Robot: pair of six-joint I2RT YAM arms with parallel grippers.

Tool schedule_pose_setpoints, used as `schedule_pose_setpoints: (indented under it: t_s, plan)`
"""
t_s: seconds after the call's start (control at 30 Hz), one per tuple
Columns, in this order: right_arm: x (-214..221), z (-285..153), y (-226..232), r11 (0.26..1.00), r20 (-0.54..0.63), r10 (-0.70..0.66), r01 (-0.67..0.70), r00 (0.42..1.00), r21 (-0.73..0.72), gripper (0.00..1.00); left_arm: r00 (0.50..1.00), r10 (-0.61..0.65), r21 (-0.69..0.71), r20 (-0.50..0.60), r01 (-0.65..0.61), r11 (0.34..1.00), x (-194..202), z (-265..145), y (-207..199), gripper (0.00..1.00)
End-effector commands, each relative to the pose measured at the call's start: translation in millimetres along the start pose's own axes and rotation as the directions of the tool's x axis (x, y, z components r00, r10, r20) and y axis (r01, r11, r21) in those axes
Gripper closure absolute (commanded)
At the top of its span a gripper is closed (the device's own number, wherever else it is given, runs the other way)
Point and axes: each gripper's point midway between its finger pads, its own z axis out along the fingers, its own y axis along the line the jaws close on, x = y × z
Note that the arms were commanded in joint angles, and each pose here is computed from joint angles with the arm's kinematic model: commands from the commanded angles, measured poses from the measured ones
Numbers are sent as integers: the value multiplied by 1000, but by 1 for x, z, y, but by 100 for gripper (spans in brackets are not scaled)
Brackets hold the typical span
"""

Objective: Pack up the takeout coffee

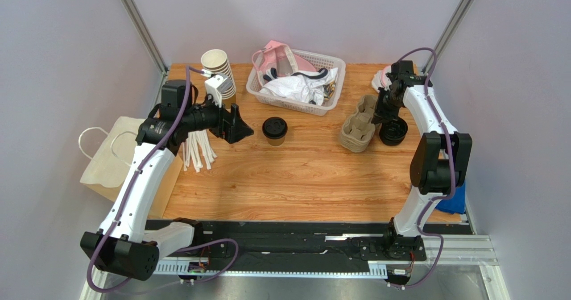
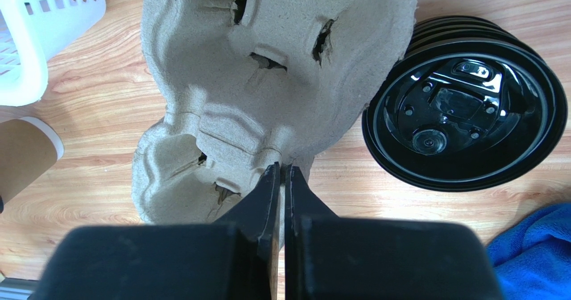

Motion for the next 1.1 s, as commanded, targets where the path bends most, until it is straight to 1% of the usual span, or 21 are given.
schedule_pose_setpoints:
  t_s: [0.0,0.3,0.5,0.67,0.83,0.9,0.97,1.03,1.07]
  plan:
    - [-25,-37,13,999,122,-17,22,992,-36,100,999,21,4,30,-21,1000,-9,-1,-2,4]
    - [-35,-70,30,992,207,-12,37,978,-119,100,999,4,12,36,-5,1000,-11,1,-2,4]
    - [-38,-79,36,987,226,-15,50,974,-150,100,999,12,10,38,-13,1000,-11,0,-2,4]
    - [-38,-101,51,971,258,-28,88,966,-223,100,998,27,13,55,-28,1000,-14,-4,-6,4]
    - [-30,-126,80,923,270,-55,152,961,-353,100,998,30,21,60,-31,999,-18,-6,-9,4]
    - [-25,-135,91,899,280,-88,198,956,-392,100,997,35,19,62,-36,999,-20,-7,-9,4]
    - [-8,-140,117,865,288,-171,284,942,-414,100,997,35,19,62,-36,999,-20,-8,-10,4]
    - [1,-140,126,839,301,-235,349,924,-417,100,997,38,14,65,-39,999,-21,-9,-10,4]
    - [10,-142,137,817,305,-272,386,913,-427,100,997,35,13,65,-36,999,-21,-9,-10,4]
